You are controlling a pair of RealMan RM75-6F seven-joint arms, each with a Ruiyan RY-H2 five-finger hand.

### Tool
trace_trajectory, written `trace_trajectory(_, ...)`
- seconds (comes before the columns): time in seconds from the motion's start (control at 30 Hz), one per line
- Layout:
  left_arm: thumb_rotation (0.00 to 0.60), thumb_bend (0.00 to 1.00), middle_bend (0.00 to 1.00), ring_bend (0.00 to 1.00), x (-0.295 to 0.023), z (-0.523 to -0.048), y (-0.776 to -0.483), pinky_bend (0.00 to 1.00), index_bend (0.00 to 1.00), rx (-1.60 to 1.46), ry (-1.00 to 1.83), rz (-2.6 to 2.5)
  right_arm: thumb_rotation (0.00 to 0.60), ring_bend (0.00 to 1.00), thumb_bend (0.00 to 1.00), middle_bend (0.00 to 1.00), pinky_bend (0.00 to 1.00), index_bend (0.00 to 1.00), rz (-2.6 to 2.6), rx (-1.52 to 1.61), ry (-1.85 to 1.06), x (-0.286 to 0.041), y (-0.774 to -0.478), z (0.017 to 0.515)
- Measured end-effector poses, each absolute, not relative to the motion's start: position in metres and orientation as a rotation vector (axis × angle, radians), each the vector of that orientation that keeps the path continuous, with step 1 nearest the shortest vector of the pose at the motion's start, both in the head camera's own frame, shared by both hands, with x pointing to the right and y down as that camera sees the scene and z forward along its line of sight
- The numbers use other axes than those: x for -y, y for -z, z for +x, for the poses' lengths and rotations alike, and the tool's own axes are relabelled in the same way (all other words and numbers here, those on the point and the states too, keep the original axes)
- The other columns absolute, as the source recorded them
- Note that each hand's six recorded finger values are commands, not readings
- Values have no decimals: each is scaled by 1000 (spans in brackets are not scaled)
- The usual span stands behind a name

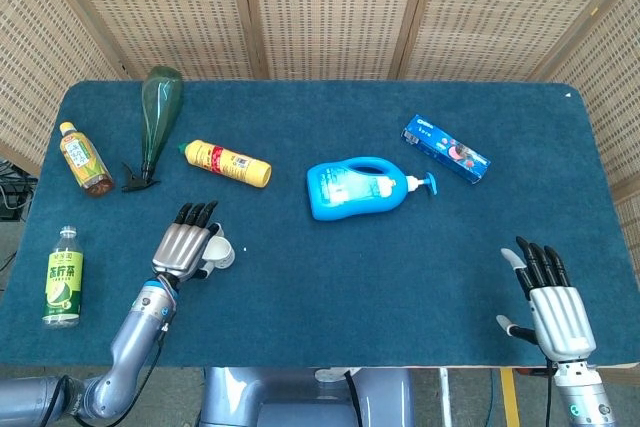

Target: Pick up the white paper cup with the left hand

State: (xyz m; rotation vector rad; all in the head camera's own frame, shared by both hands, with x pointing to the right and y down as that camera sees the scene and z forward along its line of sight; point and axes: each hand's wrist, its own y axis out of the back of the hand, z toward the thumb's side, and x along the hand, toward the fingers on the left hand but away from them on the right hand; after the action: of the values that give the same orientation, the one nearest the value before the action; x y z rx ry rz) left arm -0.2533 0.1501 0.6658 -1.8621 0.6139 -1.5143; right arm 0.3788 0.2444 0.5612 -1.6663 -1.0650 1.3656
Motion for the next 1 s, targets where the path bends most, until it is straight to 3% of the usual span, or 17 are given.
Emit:
trace_trajectory(0.37,600,332,0,0,-147,-232,-670,0,378,-932,1324,-2158,600,0,0,0,0,0,-1669,1044,-1372,-247,-565,377)
trace_trajectory(0.77,600,324,0,0,-161,-232,-714,0,352,-940,1368,-2262,600,0,0,0,0,0,-1666,1061,-1393,-244,-567,382)
trace_trajectory(1.0,594,234,0,0,-159,-248,-712,0,164,-834,1412,-2176,600,0,0,0,0,0,-1670,1052,-1393,-245,-567,381)
